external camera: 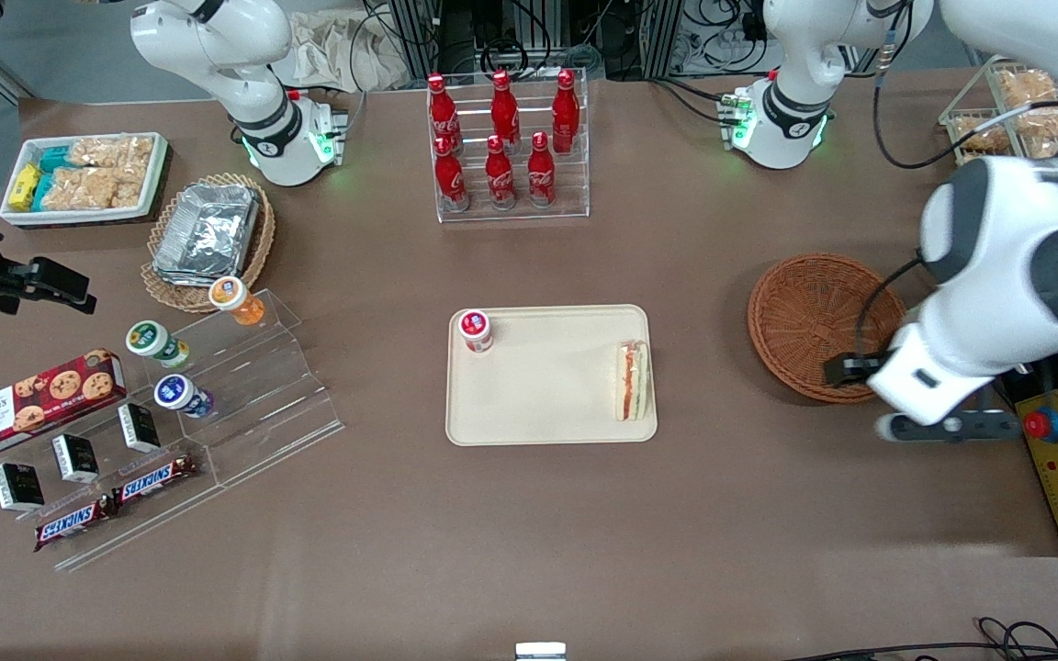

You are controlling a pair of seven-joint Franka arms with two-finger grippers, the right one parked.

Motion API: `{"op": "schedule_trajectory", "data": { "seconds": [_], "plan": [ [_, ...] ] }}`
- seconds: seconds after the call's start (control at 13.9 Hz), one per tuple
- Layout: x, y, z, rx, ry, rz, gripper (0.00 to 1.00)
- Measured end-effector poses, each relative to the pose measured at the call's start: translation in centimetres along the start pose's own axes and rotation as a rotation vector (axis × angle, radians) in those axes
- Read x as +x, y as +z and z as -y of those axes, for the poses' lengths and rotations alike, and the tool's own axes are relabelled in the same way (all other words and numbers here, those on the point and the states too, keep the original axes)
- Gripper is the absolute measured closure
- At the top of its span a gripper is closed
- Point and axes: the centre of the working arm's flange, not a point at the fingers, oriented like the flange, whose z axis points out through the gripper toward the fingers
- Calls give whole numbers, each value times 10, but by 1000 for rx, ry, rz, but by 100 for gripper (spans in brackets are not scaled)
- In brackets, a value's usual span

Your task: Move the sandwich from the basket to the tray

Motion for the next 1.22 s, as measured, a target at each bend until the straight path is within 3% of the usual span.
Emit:
{"op": "schedule_trajectory", "data": {
  "seconds": [0.22, 0.58, 1.22],
  "plan": [
    [-13, -26, 45, -11, 50, -10, 0],
    [-31, -62, 68, -13, 45, -56, 0],
    [-32, -59, 83, -12, 17, -48, 0]
  ]
}}
